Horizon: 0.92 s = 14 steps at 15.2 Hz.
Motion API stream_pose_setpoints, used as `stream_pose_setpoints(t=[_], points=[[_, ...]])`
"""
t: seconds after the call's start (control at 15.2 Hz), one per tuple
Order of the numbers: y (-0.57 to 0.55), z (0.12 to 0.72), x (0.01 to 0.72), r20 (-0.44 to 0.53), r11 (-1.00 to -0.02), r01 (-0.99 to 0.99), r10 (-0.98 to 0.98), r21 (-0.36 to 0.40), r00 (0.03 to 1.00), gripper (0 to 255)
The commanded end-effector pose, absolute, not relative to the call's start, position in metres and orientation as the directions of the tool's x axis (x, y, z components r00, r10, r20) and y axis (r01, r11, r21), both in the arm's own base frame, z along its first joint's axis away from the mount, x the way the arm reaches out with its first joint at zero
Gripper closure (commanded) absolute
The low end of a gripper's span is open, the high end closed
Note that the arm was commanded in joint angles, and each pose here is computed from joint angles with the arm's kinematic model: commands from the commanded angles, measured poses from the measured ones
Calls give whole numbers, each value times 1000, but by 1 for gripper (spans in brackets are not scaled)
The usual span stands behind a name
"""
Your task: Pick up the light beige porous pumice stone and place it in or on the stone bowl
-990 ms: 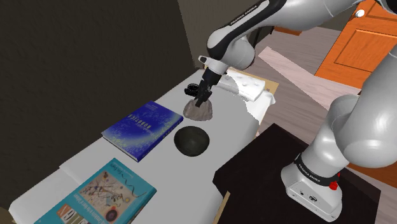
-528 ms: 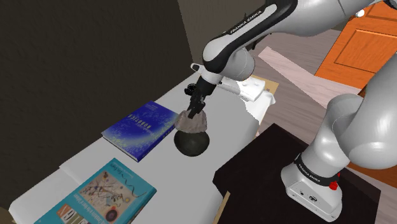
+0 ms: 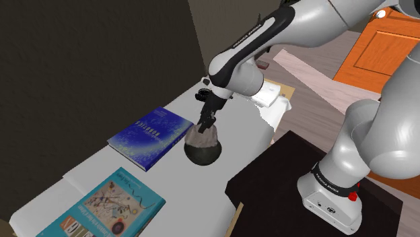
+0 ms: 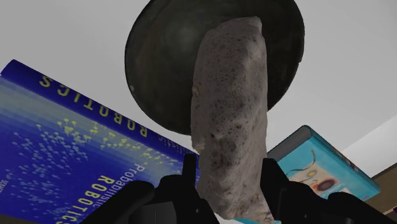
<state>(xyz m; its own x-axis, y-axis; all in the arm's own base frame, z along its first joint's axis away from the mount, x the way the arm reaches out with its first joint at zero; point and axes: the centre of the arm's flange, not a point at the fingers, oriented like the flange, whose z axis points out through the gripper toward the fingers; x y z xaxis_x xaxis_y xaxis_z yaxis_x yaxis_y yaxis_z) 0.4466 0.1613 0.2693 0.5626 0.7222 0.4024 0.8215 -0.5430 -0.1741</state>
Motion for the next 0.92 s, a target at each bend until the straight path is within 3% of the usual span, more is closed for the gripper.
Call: stream_pose_setpoints(t=[0.0,0.86], points=[[161,258,448,403,-543,822,722,-173,562,255],[161,225,448,403,-543,822,722,-173,562,255]])
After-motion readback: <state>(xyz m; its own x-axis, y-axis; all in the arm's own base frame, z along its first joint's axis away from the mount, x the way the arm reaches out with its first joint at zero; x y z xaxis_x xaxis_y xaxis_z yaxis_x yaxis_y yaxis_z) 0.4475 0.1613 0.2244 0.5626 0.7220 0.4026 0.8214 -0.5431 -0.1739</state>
